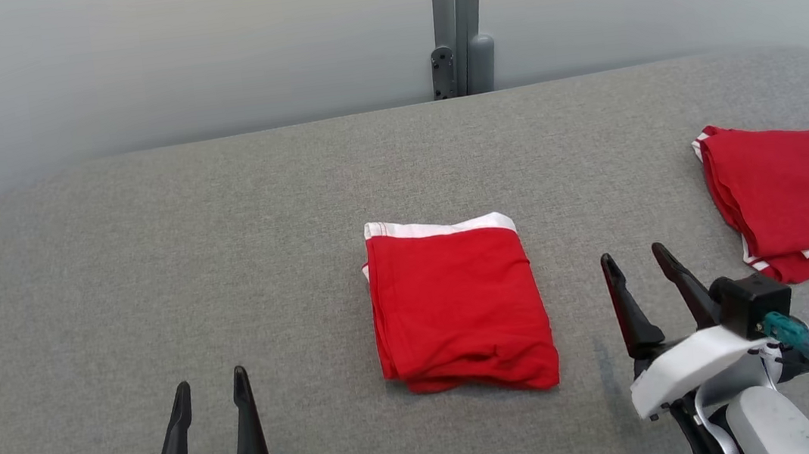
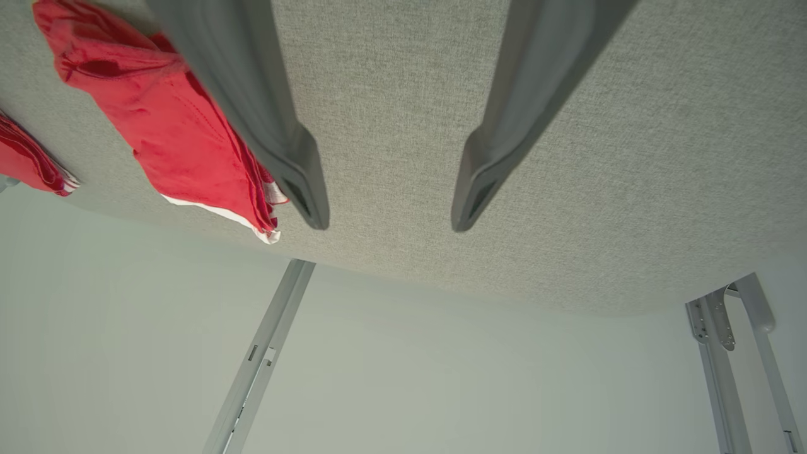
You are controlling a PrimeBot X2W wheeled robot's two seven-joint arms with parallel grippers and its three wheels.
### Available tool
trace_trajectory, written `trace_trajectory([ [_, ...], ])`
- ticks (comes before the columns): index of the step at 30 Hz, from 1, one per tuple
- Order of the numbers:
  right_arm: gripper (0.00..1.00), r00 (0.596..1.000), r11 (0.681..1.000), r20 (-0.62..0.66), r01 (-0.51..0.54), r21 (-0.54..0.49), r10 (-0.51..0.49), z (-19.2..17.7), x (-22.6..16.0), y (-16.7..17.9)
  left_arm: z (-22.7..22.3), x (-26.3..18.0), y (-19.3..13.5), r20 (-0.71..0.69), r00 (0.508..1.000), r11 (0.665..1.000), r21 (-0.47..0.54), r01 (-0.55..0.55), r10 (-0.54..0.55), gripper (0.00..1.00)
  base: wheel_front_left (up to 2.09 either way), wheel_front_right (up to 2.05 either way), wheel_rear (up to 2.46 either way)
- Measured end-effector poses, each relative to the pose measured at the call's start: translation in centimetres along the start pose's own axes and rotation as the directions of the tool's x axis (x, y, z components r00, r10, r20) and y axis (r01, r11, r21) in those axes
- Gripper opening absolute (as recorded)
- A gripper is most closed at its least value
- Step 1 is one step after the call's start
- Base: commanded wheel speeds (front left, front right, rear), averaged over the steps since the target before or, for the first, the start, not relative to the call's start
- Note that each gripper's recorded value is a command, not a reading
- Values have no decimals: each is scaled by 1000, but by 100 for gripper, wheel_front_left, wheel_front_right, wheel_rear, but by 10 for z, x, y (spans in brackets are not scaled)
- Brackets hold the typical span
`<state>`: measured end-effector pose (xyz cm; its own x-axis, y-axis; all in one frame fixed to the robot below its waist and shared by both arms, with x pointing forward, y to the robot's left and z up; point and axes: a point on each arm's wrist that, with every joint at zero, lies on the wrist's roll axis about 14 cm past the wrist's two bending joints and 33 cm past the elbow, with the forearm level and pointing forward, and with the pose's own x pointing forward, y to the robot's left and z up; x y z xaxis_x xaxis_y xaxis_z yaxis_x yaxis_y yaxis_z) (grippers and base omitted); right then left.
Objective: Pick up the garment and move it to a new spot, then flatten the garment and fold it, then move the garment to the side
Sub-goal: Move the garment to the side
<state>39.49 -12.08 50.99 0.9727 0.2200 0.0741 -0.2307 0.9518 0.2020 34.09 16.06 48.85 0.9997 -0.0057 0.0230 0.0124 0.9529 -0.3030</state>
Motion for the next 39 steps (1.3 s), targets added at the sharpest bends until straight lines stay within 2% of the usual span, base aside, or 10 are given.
trace_trajectory([
  [6,100,986,1000,-168,3,19,0,-25,19,-10,-1,10,-2,-3,1000,1000,2,6,-6,100,0,0,0],
  [10,100,949,999,-314,-26,41,38,-48,35,-9,-5,16,0,-15,1000,1000,-12,-5,5,100,0,0,0],
  [23,100,762,972,-607,-141,186,226,-117,50,30,-14,22,26,-46,994,995,-16,-102,101,100,0,0,0],
  [24,69,750,970,-619,-142,196,235,-121,50,31,-15,22,28,-48,993,994,-14,-108,107,100,0,0,0],
  [25,47,740,968,-627,-145,204,243,-123,50,33,-15,22,29,-50,993,994,-13,-110,110,100,0,0,0],
  [26,47,733,966,-633,-148,211,250,-124,51,35,-16,23,29,-51,993,994,-13,-112,111,100,0,0,0],
  [28,20,726,962,-636,-146,229,262,-126,51,38,-17,24,28,-54,993,994,-13,-107,106,100,0,0,0],
  [29,0,724,962,-638,-146,233,264,-126,51,39,-17,25,27,-54,993,994,-14,-104,104,100,0,0,0],
  [34,0,745,963,-614,-155,220,260,-121,57,34,-19,33,21,-56,995,997,-8,-81,81,100,0,0,0],
  [39,0,818,971,-525,-169,170,234,-95,70,17,-26,42,8,-71,997,999,19,-26,28,100,0,0,0],
])
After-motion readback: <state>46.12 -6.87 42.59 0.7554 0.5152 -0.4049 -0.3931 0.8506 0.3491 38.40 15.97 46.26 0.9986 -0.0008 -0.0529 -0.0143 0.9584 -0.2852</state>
